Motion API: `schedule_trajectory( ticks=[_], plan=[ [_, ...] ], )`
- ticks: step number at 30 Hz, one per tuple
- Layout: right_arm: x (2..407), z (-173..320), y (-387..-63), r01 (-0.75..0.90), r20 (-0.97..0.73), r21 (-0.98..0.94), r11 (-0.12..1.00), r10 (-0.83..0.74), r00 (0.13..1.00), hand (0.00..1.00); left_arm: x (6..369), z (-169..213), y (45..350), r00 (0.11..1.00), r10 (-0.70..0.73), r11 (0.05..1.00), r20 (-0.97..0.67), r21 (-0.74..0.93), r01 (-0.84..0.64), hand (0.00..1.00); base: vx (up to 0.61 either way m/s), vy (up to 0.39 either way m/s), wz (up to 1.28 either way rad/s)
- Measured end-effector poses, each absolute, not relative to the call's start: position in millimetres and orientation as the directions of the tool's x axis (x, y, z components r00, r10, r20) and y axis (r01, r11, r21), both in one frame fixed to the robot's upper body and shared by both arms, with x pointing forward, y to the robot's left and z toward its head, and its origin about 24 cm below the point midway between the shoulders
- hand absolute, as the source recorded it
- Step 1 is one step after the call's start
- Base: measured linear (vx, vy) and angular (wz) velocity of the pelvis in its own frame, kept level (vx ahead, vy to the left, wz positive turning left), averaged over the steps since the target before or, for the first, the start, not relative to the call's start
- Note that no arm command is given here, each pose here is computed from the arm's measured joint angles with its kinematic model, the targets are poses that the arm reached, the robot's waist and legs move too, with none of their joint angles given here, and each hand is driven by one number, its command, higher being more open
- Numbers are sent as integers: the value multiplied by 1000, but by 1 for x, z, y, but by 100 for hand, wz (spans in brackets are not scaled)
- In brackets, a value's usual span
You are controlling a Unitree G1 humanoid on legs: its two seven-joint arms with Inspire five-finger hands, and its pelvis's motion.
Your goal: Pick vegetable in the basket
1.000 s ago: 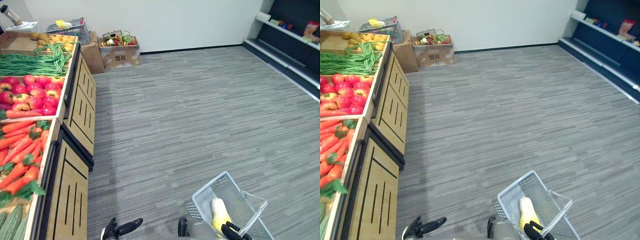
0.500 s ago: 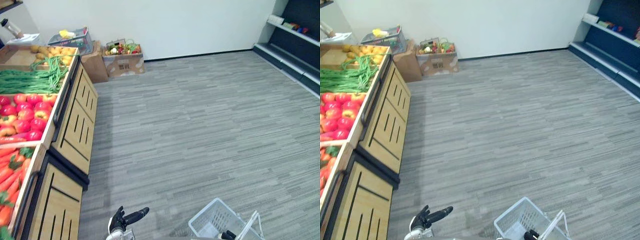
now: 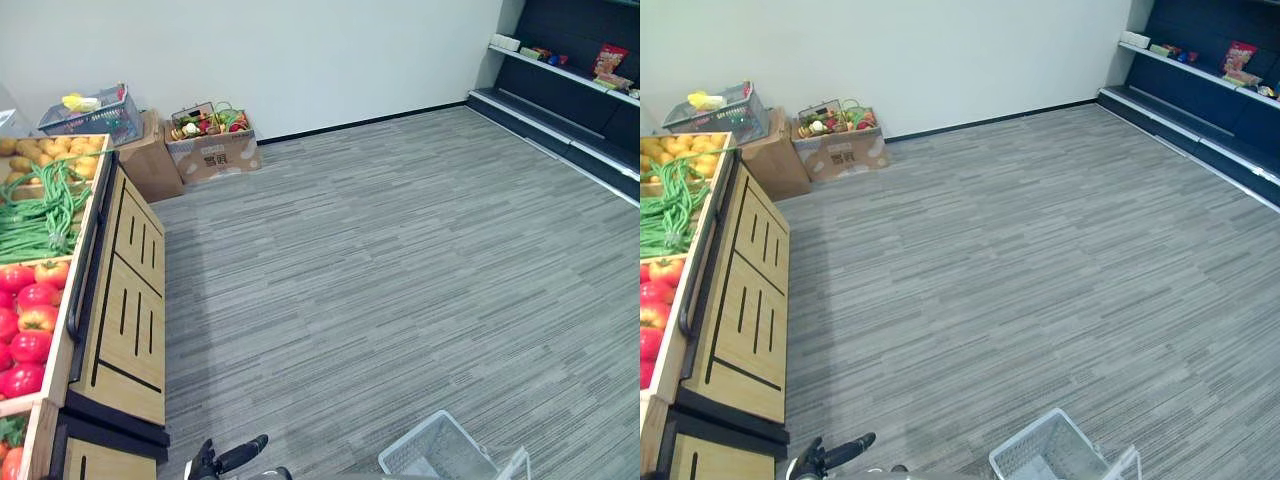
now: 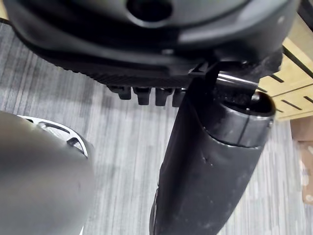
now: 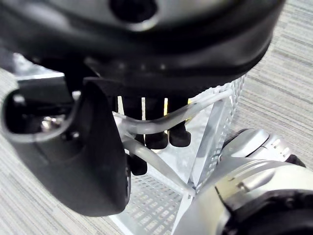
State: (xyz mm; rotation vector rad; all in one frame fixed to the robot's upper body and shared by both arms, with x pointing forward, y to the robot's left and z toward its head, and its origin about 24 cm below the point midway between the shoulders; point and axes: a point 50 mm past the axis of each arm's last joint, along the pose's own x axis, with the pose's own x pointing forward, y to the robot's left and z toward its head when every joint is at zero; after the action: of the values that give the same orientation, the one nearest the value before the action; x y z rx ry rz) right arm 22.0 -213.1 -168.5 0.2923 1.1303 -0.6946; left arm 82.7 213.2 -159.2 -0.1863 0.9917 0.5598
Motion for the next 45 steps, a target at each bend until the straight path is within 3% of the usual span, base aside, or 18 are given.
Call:
schedule_trajectory(
  ticks=[15, 23, 28, 45],
  plan=[
    [19, -169, -211, 616, -908, -125, 778, -339, 245, 0, 84, -160, 206, 458, 297, 916, -838, 115, -384, 100, 82, 9, -12],
    [21, -168, -212, 631, -901, -121, 766, -352, 254, 0, 77, -161, 206, 435, 302, 906, -848, 114, -407, 100, 214, -68, 57],
    [10, -168, -214, 627, -908, -140, 767, -352, 227, 0, 72, -164, 200, 402, 316, 857, -860, 76, -510, 100, 166, -162, 16],
    [8, -167, -220, 700, -901, -163, 696, -395, 183, 0, 76, -164, 194, 426, 279, 890, -861, 65, -451, 100, -6, -24, 2]
  ],
)
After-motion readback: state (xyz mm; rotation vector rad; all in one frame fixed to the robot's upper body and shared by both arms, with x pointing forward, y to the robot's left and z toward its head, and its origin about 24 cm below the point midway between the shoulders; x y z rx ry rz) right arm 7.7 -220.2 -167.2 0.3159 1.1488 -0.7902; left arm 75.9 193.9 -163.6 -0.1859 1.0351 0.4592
